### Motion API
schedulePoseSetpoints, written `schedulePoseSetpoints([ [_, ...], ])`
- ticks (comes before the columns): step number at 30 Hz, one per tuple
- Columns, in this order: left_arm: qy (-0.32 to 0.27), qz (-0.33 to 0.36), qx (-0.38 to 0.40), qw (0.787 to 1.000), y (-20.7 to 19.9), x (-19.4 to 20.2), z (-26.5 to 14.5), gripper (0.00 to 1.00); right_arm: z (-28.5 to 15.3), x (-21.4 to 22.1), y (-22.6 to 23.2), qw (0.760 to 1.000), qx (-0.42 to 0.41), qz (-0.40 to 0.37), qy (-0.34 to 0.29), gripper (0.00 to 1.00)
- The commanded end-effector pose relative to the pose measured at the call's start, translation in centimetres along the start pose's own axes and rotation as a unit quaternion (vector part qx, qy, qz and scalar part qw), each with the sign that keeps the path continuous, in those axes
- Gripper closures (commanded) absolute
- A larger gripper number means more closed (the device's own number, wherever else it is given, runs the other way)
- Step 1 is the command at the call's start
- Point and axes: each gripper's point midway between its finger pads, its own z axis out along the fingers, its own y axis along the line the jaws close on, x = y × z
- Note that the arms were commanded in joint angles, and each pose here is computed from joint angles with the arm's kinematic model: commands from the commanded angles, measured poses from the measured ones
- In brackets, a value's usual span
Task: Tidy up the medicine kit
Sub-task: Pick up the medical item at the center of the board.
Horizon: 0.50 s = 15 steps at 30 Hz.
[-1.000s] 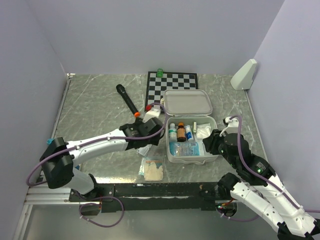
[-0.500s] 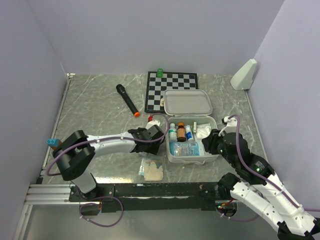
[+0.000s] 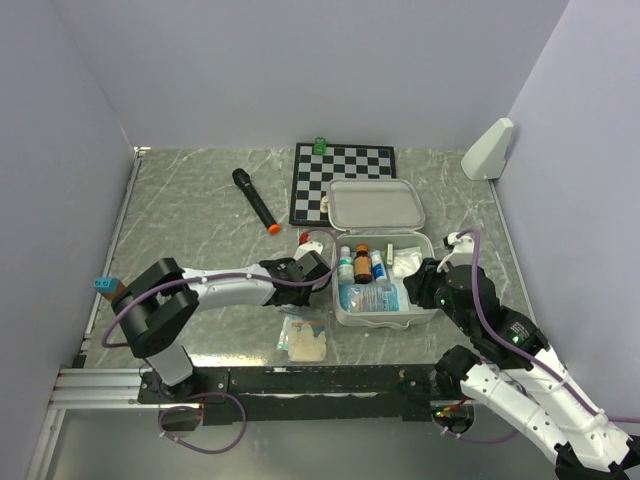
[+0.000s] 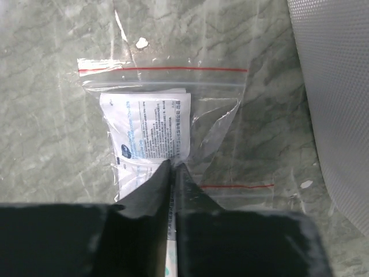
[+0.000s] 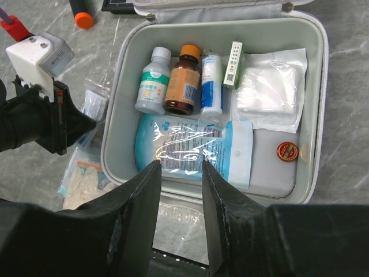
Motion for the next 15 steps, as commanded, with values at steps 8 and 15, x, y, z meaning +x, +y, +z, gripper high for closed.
schedulePoseSetpoints([
  [8, -0.088, -0.016, -0.031, 0.996, 3.3, -4.8, -6.6, 0.99, 0.3, -1.0, 0.8, 1.000, -0.012, 0.003, -0.013, 0.59],
  [15, -0.210, 0.011, 0.101, 0.972, -1.1, -10.9, -14.3, 0.99, 0.2, -1.5, 0.9, 1.000, -0.011, 0.001, -0.019, 0.59],
])
